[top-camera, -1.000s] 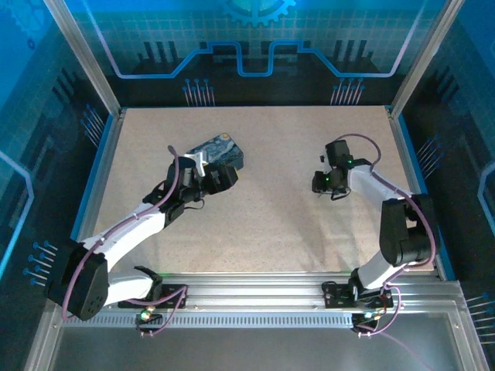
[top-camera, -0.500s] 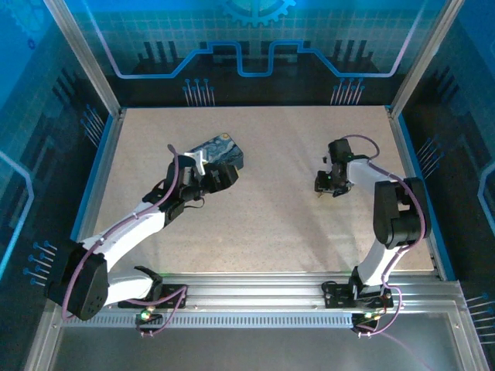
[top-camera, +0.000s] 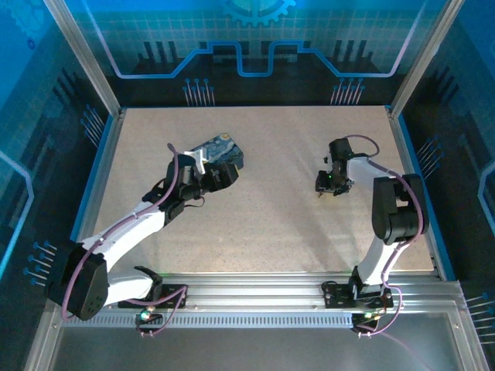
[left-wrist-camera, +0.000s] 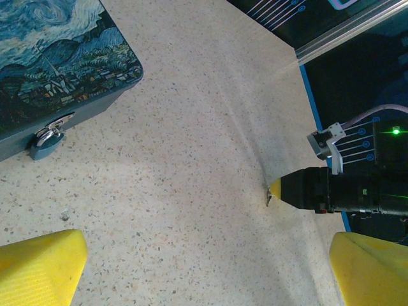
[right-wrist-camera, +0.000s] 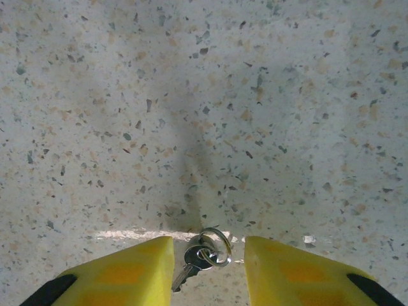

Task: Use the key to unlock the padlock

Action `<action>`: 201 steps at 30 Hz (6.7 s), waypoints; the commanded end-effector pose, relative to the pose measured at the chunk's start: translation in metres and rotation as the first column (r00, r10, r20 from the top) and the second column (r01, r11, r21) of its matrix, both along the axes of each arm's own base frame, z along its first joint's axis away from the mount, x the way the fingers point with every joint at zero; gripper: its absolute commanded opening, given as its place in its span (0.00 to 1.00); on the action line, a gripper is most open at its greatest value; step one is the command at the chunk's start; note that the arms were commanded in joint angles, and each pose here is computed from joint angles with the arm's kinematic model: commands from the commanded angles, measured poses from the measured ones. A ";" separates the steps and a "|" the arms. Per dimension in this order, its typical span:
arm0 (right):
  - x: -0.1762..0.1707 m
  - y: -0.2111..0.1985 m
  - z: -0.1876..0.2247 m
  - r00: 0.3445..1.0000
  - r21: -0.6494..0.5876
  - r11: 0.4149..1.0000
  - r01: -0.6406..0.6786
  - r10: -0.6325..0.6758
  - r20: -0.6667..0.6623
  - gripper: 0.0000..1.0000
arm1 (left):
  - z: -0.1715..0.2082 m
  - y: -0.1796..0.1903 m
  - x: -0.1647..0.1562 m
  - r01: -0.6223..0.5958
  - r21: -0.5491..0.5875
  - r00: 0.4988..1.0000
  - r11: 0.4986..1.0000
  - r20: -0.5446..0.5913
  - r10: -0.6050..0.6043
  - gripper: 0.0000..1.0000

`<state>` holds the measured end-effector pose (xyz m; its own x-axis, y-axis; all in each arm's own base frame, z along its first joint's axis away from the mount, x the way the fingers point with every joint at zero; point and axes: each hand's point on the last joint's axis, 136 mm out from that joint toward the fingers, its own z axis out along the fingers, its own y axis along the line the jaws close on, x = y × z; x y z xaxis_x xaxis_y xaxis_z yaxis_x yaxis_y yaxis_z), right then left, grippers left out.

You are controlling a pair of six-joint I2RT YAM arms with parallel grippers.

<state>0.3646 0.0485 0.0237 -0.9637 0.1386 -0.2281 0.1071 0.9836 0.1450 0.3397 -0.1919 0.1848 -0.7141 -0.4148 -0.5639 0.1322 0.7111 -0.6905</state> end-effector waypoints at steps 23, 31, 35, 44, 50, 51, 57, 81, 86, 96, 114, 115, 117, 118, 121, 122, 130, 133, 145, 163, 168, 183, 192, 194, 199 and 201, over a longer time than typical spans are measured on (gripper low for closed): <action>-0.005 0.004 -0.010 0.997 0.044 0.999 -0.005 0.008 -0.072 0.09 | 0.008 -0.002 0.003 0.012 0.026 1.000 1.000 0.028 -0.013 0.99; -0.010 0.007 -0.007 0.999 0.076 0.997 0.011 -0.007 -0.052 0.00 | 0.008 -0.001 0.002 0.010 0.026 1.000 1.000 0.027 -0.011 0.99; -0.010 0.013 0.001 1.000 0.119 0.992 0.029 -0.027 -0.016 0.00 | 0.008 -0.002 0.002 0.011 0.017 1.000 1.000 0.024 -0.011 0.99; -0.014 0.036 0.025 0.992 0.303 0.949 0.085 -0.108 0.059 0.00 | 0.008 -0.012 0.002 0.030 -0.070 1.000 0.997 -0.002 -0.030 0.99; -0.023 0.053 0.033 0.985 0.439 0.891 0.114 -0.158 0.065 0.00 | 0.004 -0.024 0.002 0.049 -0.151 0.997 0.987 -0.044 -0.056 0.99; -0.024 0.056 0.035 0.984 0.458 0.881 0.115 -0.165 0.068 0.00 | 0.004 -0.025 0.002 0.054 -0.164 0.997 0.985 -0.050 -0.063 0.99; -0.028 0.068 0.055 0.974 0.542 0.832 0.115 -0.202 0.104 0.00 | 0.003 -0.035 0.002 0.064 -0.240 0.993 0.969 -0.078 -0.085 0.99; -0.033 0.162 0.150 0.954 0.641 0.761 -0.098 -0.112 0.278 0.00 | 0.029 -0.094 0.009 0.125 -0.555 0.986 0.822 -0.025 -0.167 0.98; -0.036 0.169 0.160 0.950 0.654 0.748 -0.112 -0.114 0.292 0.00 | 0.032 -0.096 0.011 0.132 -0.565 0.988 0.814 0.009 -0.154 0.98; -0.037 0.174 0.190 0.932 0.669 0.728 -0.149 -0.122 0.340 0.00 | 0.040 -0.109 0.010 0.169 -0.581 0.985 0.796 0.066 -0.160 0.98; -0.039 0.197 0.221 0.922 0.736 0.650 -0.187 -0.144 0.360 0.00 | 0.053 -0.126 0.006 0.209 -0.637 0.978 0.742 0.141 -0.155 0.96; -0.039 0.200 0.222 0.922 0.739 0.645 -0.191 -0.140 0.360 0.00 | 0.052 -0.128 0.006 0.212 -0.637 0.977 0.741 0.141 -0.158 0.96; -0.039 0.204 0.222 0.924 0.741 0.643 -0.195 -0.133 0.358 0.00 | 0.052 -0.131 0.006 0.215 -0.646 0.977 0.733 0.140 -0.163 0.96; -0.039 0.206 0.221 0.925 0.741 0.642 -0.196 -0.130 0.357 0.00 | 0.052 -0.133 0.005 0.219 -0.652 0.976 0.726 0.140 -0.168 0.95; -0.037 0.212 0.219 0.928 0.747 0.636 -0.194 -0.128 0.350 0.00 | 0.051 -0.137 0.005 0.224 -0.666 0.974 0.711 0.138 -0.178 0.93; -0.037 0.214 0.218 0.930 0.750 0.633 -0.192 -0.126 0.345 0.00 | 0.051 -0.138 0.004 0.227 -0.668 0.974 0.709 0.138 -0.181 0.93; -0.031 0.213 0.204 0.936 0.748 0.646 -0.150 -0.151 0.317 0.00 | 0.054 -0.142 0.001 0.239 -0.673 0.971 0.700 0.146 -0.191 0.90; -0.028 0.209 0.201 0.935 0.742 0.658 -0.132 -0.166 0.313 0.00 | 0.054 -0.143 0.001 0.242 -0.668 0.970 0.704 0.147 -0.193 0.88; -0.020 0.191 0.191 0.929 0.716 0.693 -0.084 -0.205 0.307 0.00 | 0.054 -0.145 0.000 0.246 -0.664 0.969 0.706 0.144 -0.202 0.83; -0.018 0.177 0.188 0.923 0.703 0.709 -0.053 -0.234 0.305 0.00 | 0.051 -0.147 0.001 0.244 -0.658 0.969 0.713 0.129 -0.212 0.72; -0.018 0.175 0.188 0.922 0.702 0.711 -0.046 -0.241 0.304 0.00 | 0.050 -0.149 0.000 0.244 -0.655 0.968 0.715 0.124 -0.217 0.68; -0.020 0.168 0.190 0.917 0.692 0.721 -0.039 -0.250 0.312 0.00 | 0.043 -0.154 0.000 0.247 -0.656 0.966 0.713 0.109 -0.235 0.57; -0.021 0.165 0.190 0.915 0.691 0.722 -0.034 -0.256 0.313 0.00 | 0.042 -0.154 0.000 0.247 -0.653 0.966 0.716 0.107 -0.237 0.47; -0.021 0.165 0.190 0.914 0.692 0.721 -0.035 -0.256 0.314 0.00 | 0.043 -0.155 -0.001 0.251 -0.653 0.965 0.714 0.110 -0.239 0.45; -0.021 0.164 0.191 0.913 0.691 0.722 -0.033 -0.259 0.314 0.00 | 0.042 -0.155 -0.001 0.250 -0.650 0.965 0.717 0.109 -0.238 0.40; -0.022 0.163 0.190 0.913 0.691 0.722 -0.031 -0.260 0.313 0.00 | 0.042 -0.155 0.000 0.249 -0.651 0.965 0.717 0.108 -0.237 0.39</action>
